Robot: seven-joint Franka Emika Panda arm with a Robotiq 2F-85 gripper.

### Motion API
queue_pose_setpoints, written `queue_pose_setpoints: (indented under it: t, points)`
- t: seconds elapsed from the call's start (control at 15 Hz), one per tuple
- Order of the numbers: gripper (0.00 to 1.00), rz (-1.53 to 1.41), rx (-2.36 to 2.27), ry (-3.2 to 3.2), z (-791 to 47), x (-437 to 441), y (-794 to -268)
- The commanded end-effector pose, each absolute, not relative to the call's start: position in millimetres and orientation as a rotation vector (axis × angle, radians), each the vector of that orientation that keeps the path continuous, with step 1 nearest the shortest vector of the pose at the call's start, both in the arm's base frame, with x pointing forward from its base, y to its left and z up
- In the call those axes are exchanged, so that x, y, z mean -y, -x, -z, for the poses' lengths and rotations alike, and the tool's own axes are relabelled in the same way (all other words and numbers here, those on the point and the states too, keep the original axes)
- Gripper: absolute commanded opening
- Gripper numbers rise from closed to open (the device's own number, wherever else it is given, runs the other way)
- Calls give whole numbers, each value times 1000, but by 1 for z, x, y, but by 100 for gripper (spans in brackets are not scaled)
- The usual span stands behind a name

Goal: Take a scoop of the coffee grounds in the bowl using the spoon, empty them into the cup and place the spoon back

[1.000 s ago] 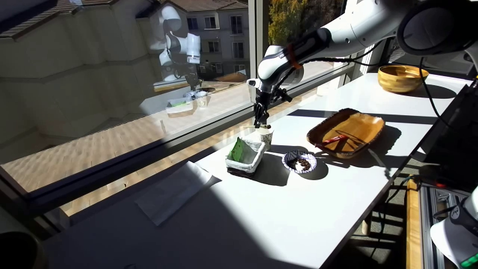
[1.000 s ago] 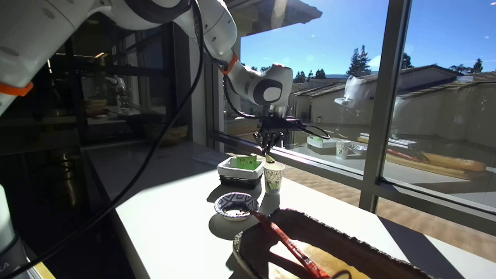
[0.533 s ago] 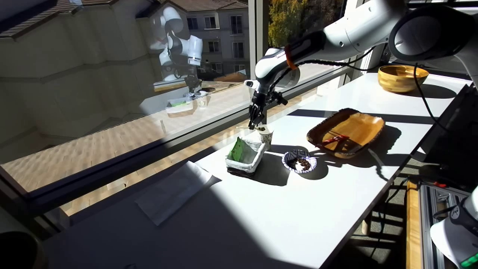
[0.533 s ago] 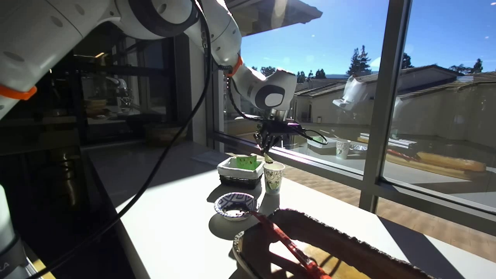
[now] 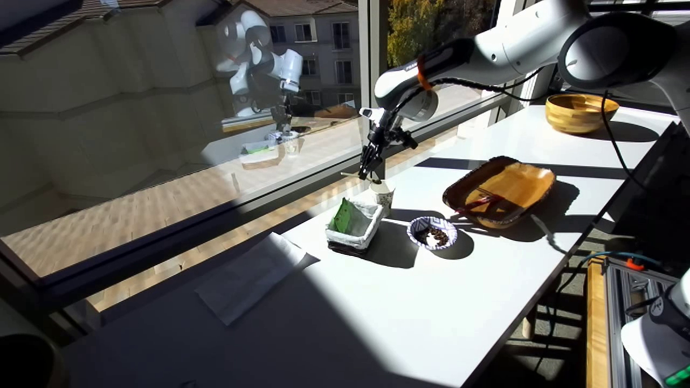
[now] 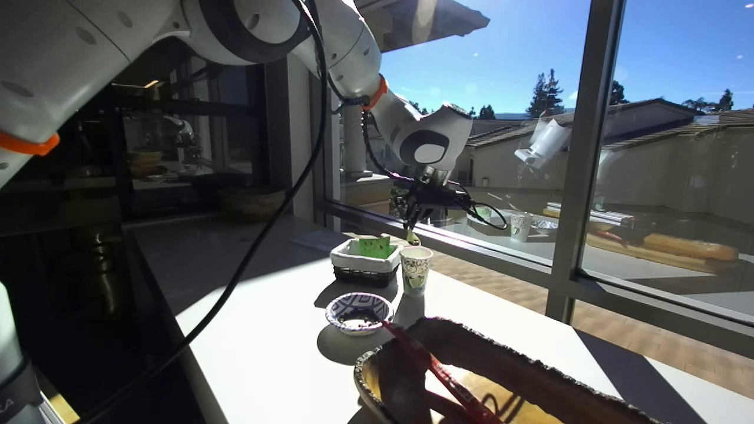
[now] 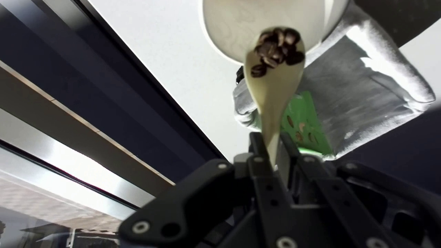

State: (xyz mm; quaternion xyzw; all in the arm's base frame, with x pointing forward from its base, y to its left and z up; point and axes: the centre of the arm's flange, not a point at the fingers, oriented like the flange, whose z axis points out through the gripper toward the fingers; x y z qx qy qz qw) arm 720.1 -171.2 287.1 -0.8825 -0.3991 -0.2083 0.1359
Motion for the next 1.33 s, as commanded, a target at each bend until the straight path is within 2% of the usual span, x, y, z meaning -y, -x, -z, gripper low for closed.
queue_pose_setpoints:
  t: [0.0, 1.27]
  points:
    - [3, 644, 1104, 2477, -280, 181, -723]
    - [3, 904, 944, 2291, -282, 212, -703]
